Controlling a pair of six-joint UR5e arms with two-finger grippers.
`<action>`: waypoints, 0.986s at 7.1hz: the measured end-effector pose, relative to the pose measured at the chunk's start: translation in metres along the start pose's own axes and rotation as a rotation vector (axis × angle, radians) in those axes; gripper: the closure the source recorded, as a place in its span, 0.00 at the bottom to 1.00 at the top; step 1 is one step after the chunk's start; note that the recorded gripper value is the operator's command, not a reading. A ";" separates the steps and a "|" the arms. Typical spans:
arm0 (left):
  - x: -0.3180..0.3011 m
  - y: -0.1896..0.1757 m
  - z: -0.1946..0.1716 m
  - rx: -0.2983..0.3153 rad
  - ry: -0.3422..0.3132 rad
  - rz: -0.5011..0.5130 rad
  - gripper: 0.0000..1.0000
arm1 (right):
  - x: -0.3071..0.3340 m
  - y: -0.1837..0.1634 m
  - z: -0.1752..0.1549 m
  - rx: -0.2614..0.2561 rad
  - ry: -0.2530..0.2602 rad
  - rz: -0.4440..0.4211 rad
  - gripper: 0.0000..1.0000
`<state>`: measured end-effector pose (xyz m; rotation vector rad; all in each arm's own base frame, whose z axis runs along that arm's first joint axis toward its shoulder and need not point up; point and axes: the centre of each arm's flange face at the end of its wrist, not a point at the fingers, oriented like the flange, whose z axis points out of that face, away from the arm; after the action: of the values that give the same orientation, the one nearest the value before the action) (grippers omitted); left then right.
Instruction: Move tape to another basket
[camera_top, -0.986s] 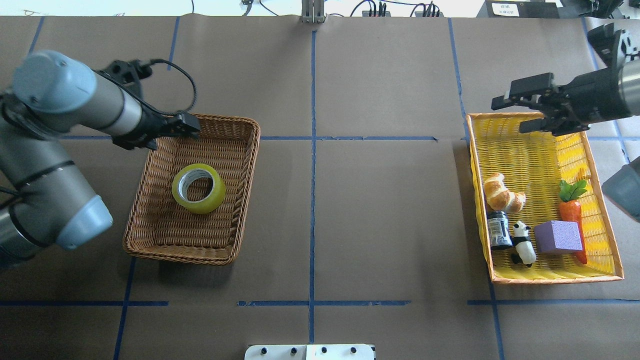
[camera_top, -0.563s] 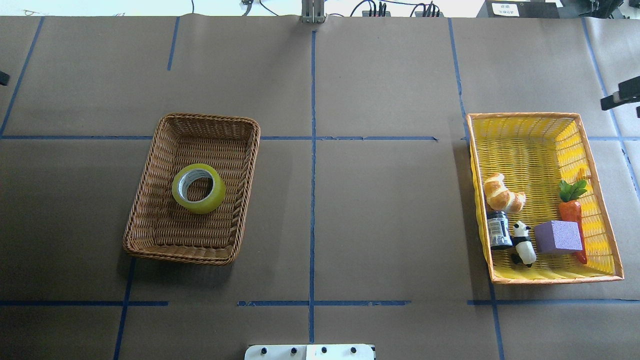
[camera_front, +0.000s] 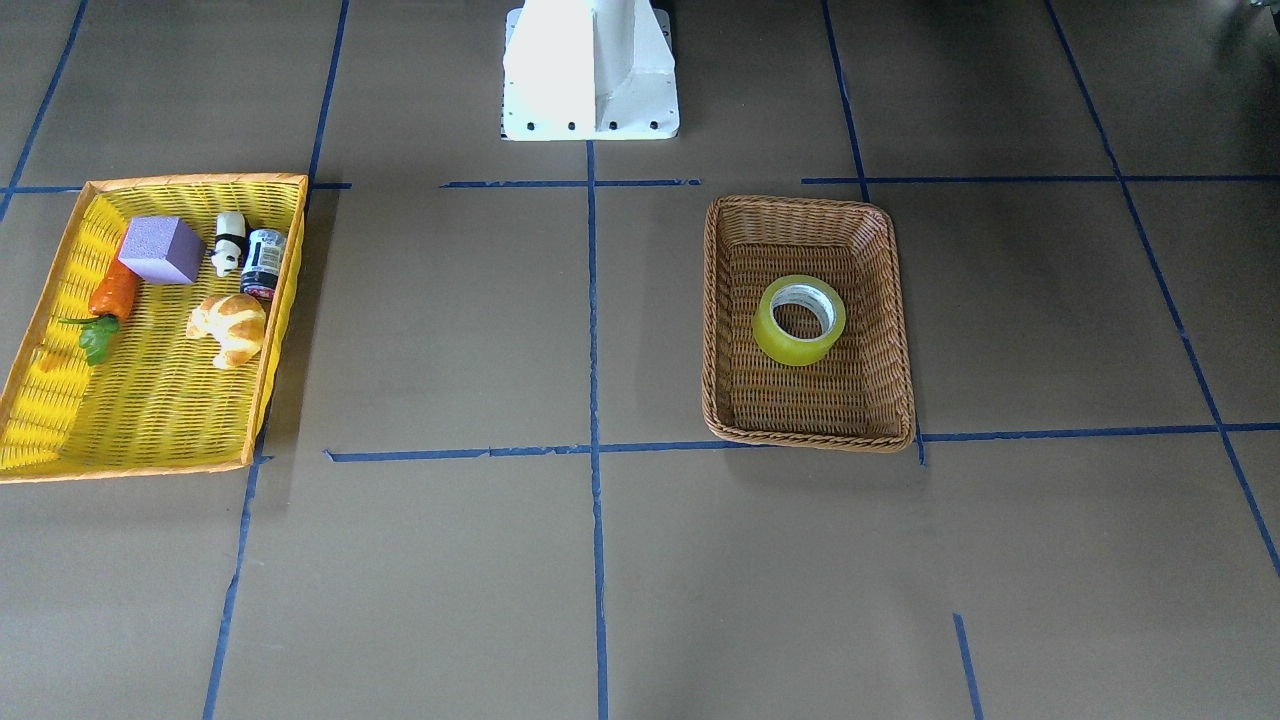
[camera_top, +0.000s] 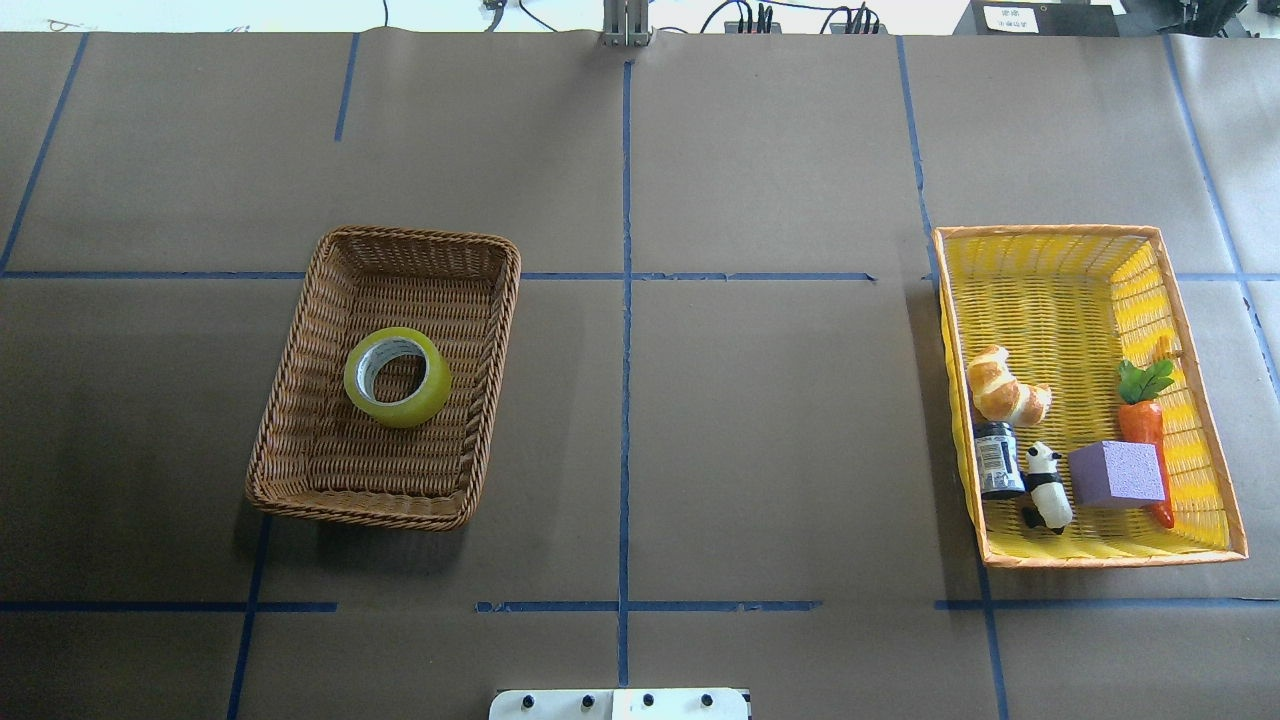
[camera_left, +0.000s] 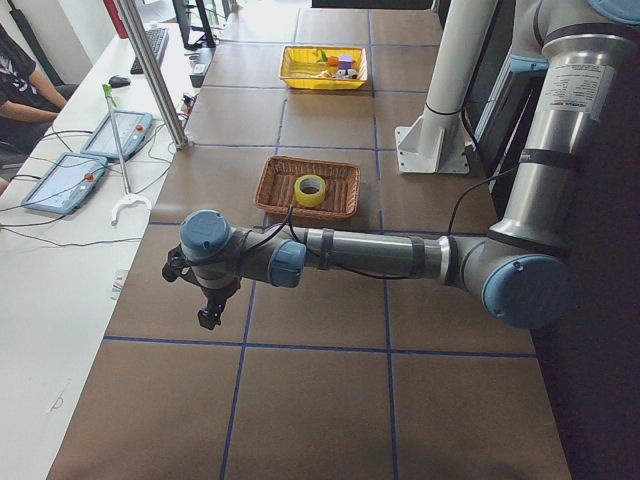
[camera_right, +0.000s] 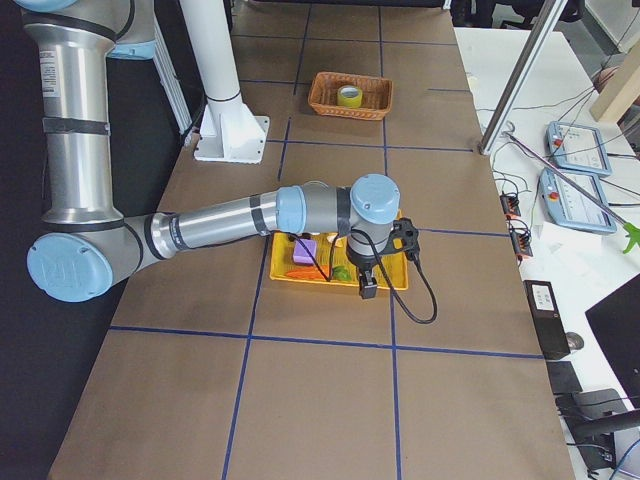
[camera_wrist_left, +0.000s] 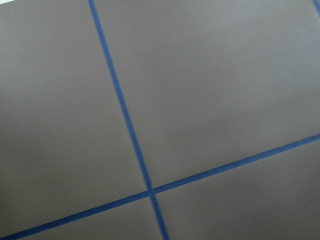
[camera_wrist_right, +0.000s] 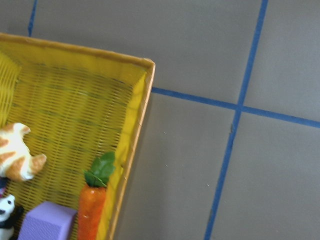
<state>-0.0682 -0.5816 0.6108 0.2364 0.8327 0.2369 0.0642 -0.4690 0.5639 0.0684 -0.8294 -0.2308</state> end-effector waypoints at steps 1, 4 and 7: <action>-0.006 0.005 0.000 -0.026 0.007 -0.029 0.00 | 0.020 0.016 0.014 -0.050 0.001 0.010 0.00; 0.016 -0.001 -0.016 -0.131 0.020 -0.133 0.00 | 0.055 0.044 0.052 -0.084 -0.022 0.041 0.00; 0.028 0.033 -0.026 -0.161 -0.023 -0.086 0.00 | 0.061 0.047 0.059 -0.087 -0.024 0.042 0.00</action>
<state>-0.0732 -0.5391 0.5837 0.0517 0.7949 0.2189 0.0682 -0.4353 0.6547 -0.0335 -0.8433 -0.2277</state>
